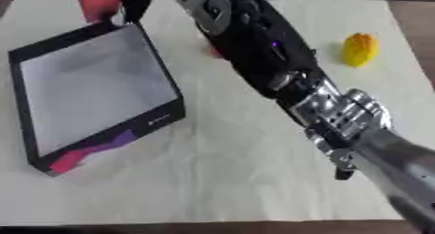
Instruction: Pick up objects on the table and place them in the box.
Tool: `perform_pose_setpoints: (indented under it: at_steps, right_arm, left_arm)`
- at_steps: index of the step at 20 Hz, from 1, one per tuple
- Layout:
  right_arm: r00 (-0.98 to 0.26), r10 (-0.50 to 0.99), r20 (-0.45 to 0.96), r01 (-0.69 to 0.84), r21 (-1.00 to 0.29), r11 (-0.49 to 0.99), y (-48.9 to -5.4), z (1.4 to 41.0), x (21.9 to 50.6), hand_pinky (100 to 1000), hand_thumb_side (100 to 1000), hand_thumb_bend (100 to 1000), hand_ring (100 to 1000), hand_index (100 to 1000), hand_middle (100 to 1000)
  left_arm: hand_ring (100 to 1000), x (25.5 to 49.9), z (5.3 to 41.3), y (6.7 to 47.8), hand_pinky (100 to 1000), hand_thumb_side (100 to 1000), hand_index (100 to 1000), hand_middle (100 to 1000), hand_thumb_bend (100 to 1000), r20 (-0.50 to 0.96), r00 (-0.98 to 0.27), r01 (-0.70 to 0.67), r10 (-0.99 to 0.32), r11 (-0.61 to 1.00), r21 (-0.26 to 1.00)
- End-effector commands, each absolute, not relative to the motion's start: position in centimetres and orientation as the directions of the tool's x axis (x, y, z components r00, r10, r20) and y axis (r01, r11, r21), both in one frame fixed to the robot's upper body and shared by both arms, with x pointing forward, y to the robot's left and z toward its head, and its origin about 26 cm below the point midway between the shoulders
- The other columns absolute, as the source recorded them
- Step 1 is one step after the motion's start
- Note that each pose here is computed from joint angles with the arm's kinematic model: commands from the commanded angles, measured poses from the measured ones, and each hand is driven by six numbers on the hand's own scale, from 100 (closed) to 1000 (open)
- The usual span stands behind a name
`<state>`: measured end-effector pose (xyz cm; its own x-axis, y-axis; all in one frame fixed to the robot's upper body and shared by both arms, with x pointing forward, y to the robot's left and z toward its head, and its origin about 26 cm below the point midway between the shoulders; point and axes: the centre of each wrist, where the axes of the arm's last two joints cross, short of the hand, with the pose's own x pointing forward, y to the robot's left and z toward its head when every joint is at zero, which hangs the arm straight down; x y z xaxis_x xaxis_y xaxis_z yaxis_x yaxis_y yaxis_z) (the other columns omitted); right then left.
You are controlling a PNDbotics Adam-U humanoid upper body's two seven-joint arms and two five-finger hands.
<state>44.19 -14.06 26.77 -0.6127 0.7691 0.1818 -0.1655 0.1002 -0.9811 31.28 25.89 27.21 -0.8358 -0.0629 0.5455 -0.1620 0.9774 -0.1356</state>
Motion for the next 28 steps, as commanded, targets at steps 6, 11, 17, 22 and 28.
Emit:
perform_pose_setpoints:
  at_steps: [6, 11, 17, 22, 28]
  right_arm:
    - [-0.589, 0.796, 0.140, -0.202, -0.979, 0.022, -13.0, 22.5, 45.3, 780, 100, 321, 625, 620, 495]
    - [-0.612, 0.785, 0.095, -0.192, -0.981, -0.031, -13.0, 21.8, 45.2, 846, 207, 433, 788, 807, 734]
    - [-0.664, 0.742, 0.089, -0.095, -0.995, 0.034, -13.5, 25.4, 44.2, 890, 363, 496, 856, 880, 829]
    - [-0.678, 0.724, 0.130, -0.009, -0.986, 0.168, -15.6, 30.4, 42.5, 889, 302, 485, 841, 870, 811]
    - [-0.651, 0.742, 0.160, 0.143, -0.934, 0.326, -22.6, 37.5, 37.9, 888, 243, 468, 838, 868, 808]
  left_arm:
    - [673, 30.9, 28.2, 25.7, 731, 494, 832, 777, 353, 0.524, -0.850, -0.143, -0.050, 0.980, -0.139]
    - [671, 30.9, 28.0, 25.9, 731, 498, 832, 777, 351, 0.532, -0.845, -0.153, -0.055, 0.978, -0.141]
    - [672, 30.9, 27.7, 26.1, 731, 499, 833, 778, 352, 0.544, -0.837, -0.168, -0.066, 0.976, -0.140]
    - [673, 30.8, 27.7, 26.4, 731, 492, 834, 779, 354, 0.542, -0.836, -0.184, -0.085, 0.974, -0.132]
    - [671, 30.6, 27.2, 27.4, 731, 499, 833, 779, 352, 0.557, -0.820, -0.240, -0.135, 0.963, -0.120]
